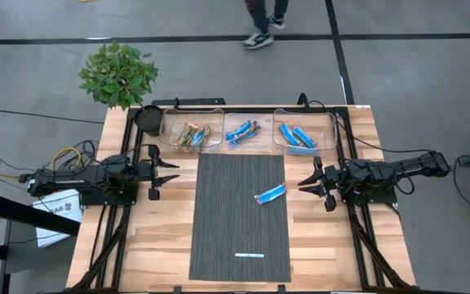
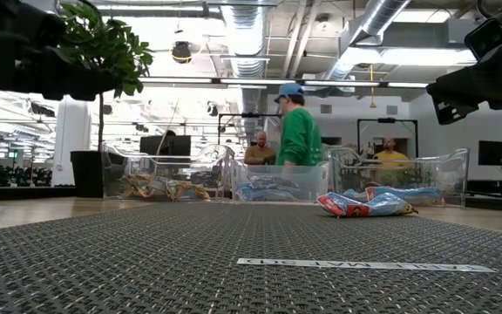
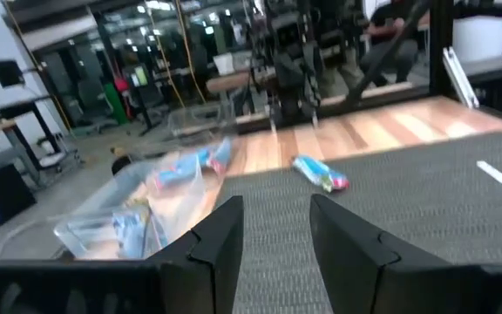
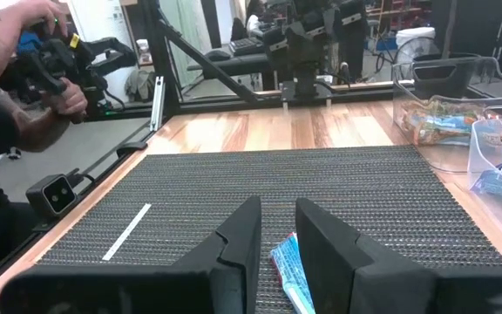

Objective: Pick and place Granola Bars by type
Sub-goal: Put the red granola bar into the right transparent bin

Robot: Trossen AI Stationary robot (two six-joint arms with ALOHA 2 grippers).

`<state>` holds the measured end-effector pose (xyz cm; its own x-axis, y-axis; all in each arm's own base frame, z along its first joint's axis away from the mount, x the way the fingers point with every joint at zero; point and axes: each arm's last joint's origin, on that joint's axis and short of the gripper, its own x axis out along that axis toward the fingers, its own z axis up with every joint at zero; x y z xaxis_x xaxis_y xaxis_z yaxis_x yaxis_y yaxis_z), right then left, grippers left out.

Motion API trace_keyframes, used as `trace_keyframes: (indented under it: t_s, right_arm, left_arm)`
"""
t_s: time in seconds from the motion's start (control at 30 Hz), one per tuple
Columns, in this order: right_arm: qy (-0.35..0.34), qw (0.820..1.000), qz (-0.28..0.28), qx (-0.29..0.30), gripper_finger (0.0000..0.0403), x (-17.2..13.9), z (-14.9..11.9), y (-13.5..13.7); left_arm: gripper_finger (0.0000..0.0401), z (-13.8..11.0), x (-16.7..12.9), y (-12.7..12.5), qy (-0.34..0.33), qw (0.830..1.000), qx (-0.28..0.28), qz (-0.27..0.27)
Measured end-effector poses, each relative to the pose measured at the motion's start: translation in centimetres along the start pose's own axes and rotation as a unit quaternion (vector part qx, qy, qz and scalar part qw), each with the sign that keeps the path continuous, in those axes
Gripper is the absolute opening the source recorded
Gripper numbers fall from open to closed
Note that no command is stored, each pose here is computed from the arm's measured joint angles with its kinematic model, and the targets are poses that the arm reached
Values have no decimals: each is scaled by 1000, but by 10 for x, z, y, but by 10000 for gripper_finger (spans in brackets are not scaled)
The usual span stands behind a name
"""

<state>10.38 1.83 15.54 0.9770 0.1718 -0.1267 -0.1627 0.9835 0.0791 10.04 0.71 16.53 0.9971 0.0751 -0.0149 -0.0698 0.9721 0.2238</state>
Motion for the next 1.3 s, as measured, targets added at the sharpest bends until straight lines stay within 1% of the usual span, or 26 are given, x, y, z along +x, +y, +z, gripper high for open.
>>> trace_keyframes:
  t_s: [0.17,0.27,1.3]
  right_arm:
    - [0,1000,0,0,67,0,0,0]
    - [0,1000,0,0,67,0,0,0]
    - [0,1000,0,0,67,0,0,0]
  left_arm:
    - [128,4,-4,1,-27,999,-17,6]
    - [128,4,-4,1,-27,999,-26,6]
    - [128,3,-3,1,-20,1000,-22,6]
